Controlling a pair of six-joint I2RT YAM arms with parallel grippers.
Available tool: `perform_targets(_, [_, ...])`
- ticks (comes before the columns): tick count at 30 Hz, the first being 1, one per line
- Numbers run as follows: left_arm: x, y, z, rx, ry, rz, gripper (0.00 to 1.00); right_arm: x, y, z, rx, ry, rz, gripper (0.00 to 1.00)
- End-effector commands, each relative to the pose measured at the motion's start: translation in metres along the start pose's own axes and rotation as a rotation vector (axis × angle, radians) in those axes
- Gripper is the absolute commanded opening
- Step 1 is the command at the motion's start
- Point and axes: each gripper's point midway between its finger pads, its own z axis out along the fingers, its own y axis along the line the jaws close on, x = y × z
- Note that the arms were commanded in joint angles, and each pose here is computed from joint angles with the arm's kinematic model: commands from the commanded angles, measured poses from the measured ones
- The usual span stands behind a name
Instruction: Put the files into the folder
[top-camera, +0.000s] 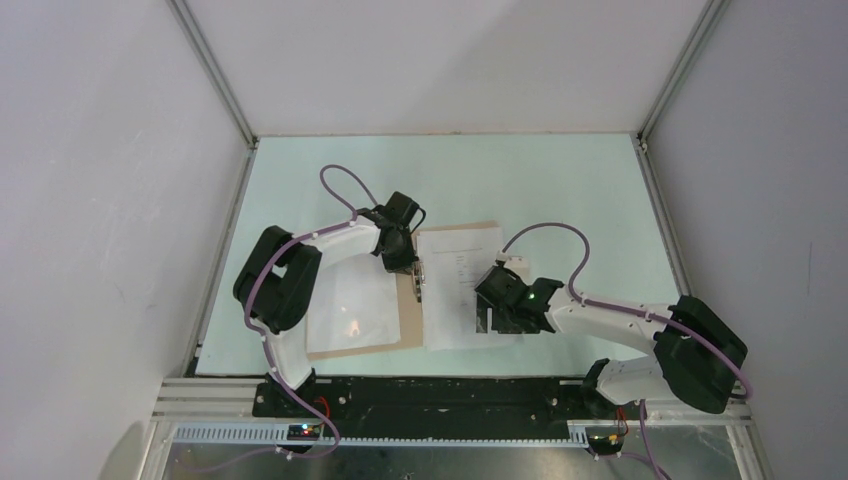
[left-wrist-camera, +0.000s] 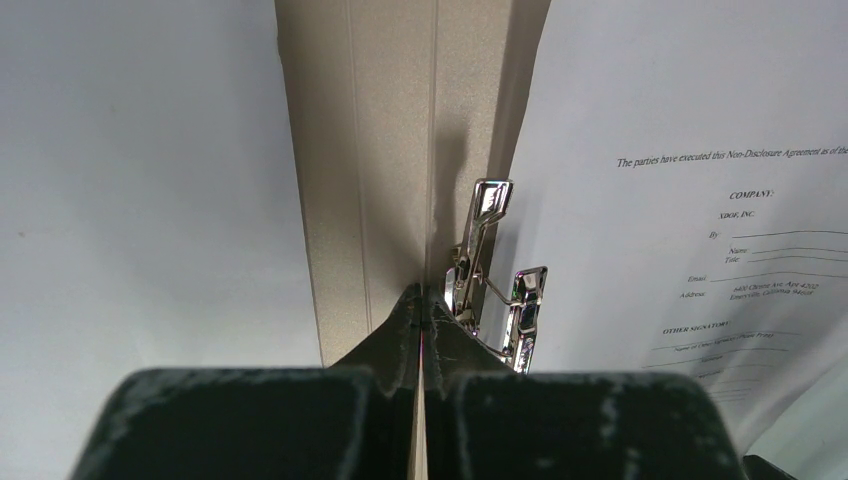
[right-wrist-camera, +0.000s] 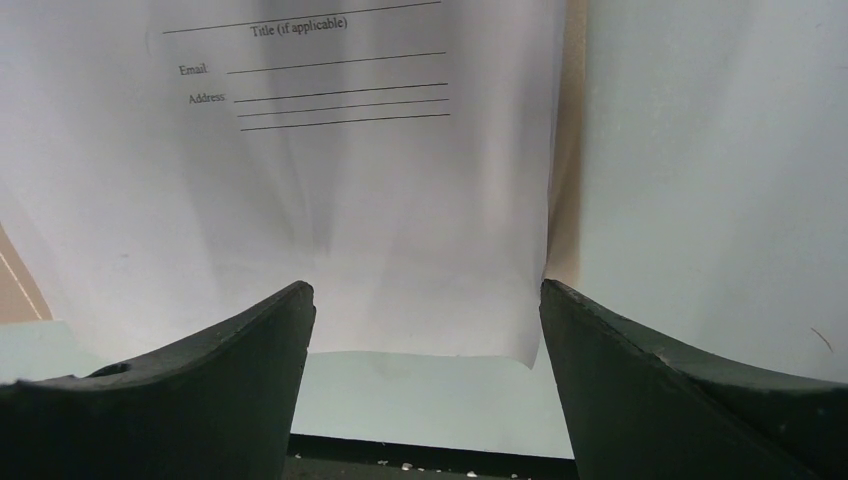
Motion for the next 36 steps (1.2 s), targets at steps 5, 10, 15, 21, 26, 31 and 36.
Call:
perform_targets(5, [0.001, -0.006, 0.007, 0.009, 0.006, 0.001, 0.00, -0.010, 0.020, -0.003, -0.020, -0.033, -0.013, 0.87])
perform_targets(10, [0.002, -0.006, 0.007, 0.008, 0.007, 0.000, 0.00, -0.011, 0.020, -0.004, -0.006, -0.037, -0.022, 0.87])
perform_targets(15, [0.002, -0.006, 0.007, 0.010, 0.006, 0.005, 0.00, -0.019, 0.011, -0.010, 0.005, -0.056, -0.019, 0.88])
perform_targets(21, [0.003, -0.006, 0.007, 0.013, 0.009, 0.014, 0.00, -0.059, 0.016, -0.028, -0.161, -0.104, 0.044, 0.91])
perform_targets(26, [0.002, -0.006, 0.007, 0.013, 0.008, 0.020, 0.00, -0.099, 0.013, -0.015, -0.275, -0.115, 0.139, 0.92])
perform_targets(31, [0.001, -0.007, 0.007, 0.014, 0.008, 0.026, 0.00, -0.137, 0.011, -0.001, -0.345, -0.174, 0.222, 0.91])
perform_targets(36, [0.004, -0.010, 0.008, 0.030, 0.026, 0.031, 0.00, -0.175, -0.003, 0.017, -0.325, -0.237, 0.275, 0.91])
